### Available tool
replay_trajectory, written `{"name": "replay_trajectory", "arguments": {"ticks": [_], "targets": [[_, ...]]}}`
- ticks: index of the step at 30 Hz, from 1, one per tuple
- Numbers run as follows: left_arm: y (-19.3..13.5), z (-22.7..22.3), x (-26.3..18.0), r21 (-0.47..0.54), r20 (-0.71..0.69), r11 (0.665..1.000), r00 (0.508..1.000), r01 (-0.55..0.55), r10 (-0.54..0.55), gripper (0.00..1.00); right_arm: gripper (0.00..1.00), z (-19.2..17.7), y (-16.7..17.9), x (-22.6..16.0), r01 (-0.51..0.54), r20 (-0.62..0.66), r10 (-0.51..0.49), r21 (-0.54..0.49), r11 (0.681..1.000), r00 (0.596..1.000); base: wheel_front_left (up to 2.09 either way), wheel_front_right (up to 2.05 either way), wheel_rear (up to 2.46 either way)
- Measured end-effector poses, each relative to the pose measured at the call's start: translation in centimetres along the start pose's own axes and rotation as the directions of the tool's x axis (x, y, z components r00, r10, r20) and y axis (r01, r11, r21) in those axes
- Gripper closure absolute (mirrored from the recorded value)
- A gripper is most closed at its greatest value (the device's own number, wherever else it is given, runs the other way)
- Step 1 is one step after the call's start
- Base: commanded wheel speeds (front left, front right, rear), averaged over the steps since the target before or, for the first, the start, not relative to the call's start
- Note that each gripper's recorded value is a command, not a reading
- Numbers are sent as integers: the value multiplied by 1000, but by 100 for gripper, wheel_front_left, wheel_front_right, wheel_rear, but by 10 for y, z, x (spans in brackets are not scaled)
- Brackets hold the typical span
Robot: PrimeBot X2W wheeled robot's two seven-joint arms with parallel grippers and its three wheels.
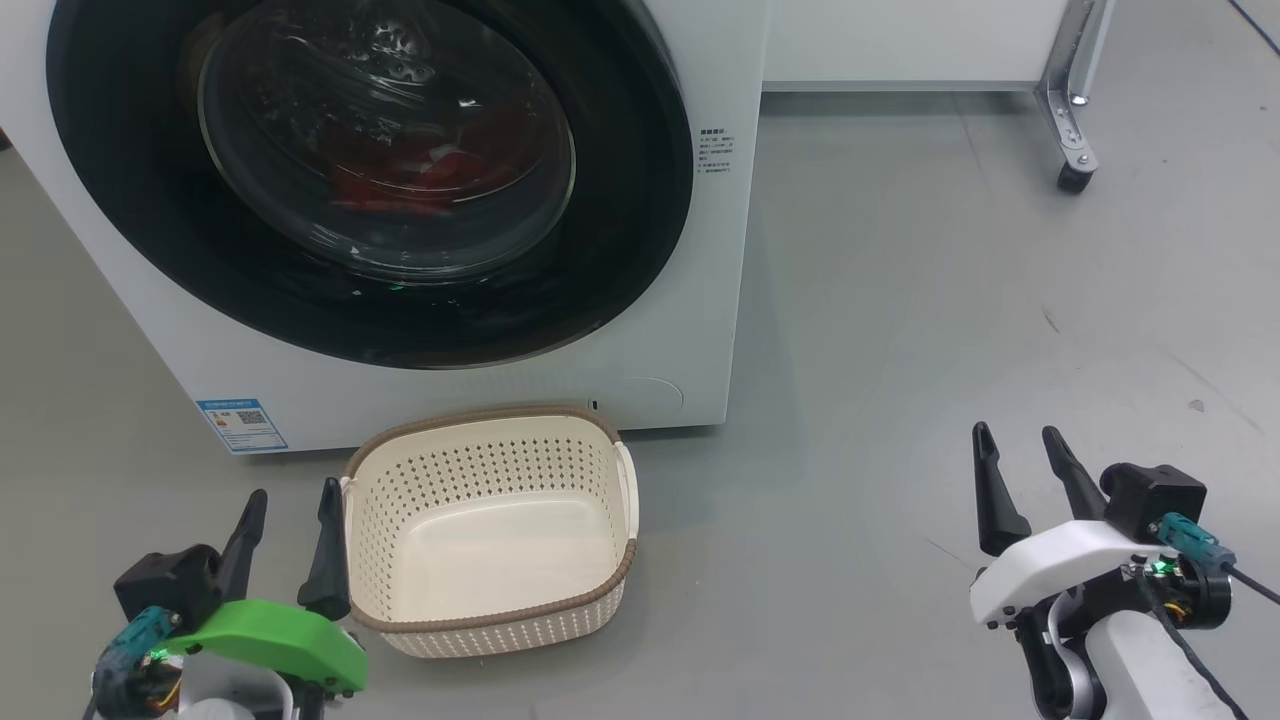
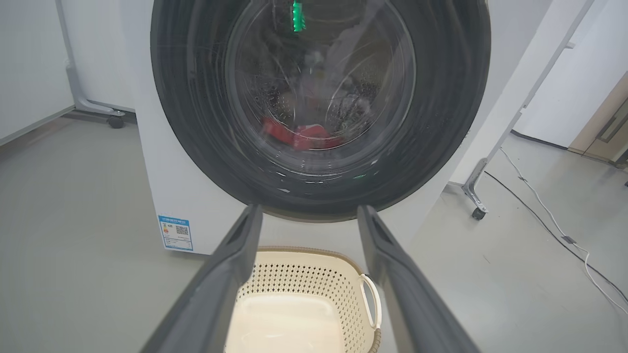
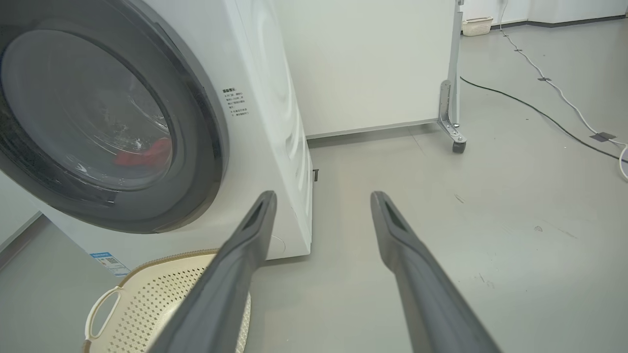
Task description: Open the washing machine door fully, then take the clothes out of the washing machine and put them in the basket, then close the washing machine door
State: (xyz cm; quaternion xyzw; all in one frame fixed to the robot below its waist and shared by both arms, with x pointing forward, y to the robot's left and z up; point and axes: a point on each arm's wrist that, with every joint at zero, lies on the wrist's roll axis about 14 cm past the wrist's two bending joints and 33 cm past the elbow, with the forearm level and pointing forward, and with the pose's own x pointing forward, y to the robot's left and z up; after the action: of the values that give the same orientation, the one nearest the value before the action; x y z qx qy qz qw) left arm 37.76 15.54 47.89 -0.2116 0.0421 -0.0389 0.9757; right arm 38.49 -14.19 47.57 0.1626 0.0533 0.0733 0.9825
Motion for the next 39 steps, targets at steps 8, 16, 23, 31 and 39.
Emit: {"name": "replay_trajectory", "arguments": {"ticks": [8, 16, 23, 31, 39], "targets": [[-3, -2, 1, 95, 5, 995, 1000, 14, -14, 0, 0, -2, 9, 0, -38, 8, 39, -109, 993, 999, 0, 0, 0], [-5, 2, 4, 185, 30, 982, 999, 18, -24, 0, 0, 1, 17, 3, -73, 25, 80, -205, 976, 997, 0, 0, 0], [-3, 6, 7, 215, 41, 977, 999, 14, -23, 0, 0, 0, 16, 3, -71, 25, 78, -225, 972, 997, 0, 0, 0], [-1, 1, 7, 202, 30, 979, 1000, -1, -5, 0, 0, -1, 11, 4, -47, 27, 54, -212, 976, 998, 0, 0, 0], [3, -1, 6, 200, 24, 980, 1000, -16, 12, 0, 0, -1, 8, 4, -37, 27, 43, -206, 978, 999, 0, 0, 0]]}}
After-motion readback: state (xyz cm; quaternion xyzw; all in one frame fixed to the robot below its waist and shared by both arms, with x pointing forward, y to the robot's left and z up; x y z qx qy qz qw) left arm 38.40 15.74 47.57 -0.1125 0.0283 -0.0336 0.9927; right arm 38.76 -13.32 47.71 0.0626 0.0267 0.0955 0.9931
